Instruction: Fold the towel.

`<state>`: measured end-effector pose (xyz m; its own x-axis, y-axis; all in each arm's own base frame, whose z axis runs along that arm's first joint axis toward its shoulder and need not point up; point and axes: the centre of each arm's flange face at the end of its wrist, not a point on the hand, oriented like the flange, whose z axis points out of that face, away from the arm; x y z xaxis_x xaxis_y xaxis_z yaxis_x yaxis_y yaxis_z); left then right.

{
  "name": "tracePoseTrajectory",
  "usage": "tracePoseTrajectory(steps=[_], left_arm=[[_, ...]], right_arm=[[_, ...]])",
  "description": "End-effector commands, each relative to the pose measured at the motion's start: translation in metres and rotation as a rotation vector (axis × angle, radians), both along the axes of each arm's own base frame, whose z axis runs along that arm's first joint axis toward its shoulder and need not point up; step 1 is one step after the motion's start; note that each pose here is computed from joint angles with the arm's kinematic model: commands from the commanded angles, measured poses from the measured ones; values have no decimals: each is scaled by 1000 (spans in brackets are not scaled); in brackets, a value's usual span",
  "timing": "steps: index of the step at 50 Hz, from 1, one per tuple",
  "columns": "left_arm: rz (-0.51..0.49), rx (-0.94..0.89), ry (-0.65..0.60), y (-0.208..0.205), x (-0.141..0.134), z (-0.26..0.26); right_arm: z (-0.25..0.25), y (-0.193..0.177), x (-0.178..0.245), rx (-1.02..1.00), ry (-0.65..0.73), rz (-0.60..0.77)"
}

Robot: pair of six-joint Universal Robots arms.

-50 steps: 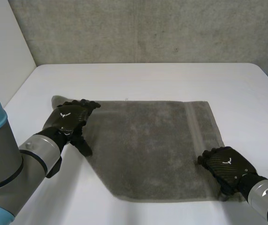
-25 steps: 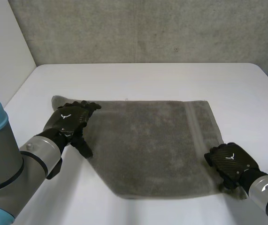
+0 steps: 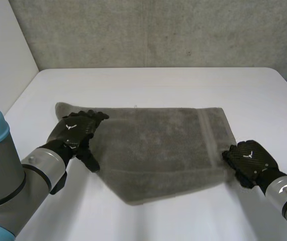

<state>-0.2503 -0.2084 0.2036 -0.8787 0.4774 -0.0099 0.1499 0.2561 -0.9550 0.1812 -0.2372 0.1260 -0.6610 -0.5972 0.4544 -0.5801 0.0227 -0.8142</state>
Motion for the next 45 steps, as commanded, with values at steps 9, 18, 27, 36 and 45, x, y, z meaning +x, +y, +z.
tracePoseTrajectory(steps=[9, 18, 27, 36, 45], left_arm=[[-81, 36, -3, 27, -14, -9], [-172, 82, -33, 43, -37, -41], [-248, 42, -22, 55, -57, -55], [-277, 35, -22, 58, -66, -66], [-276, 67, -43, 56, -69, -80]], right_arm=[[16, -15, 2, -2, -104, -97], [27, -12, 2, 21, -145, -166], [32, -13, -1, 96, -206, -239], [34, -16, -1, 104, -241, -259], [35, -14, 4, 95, -232, -251]])
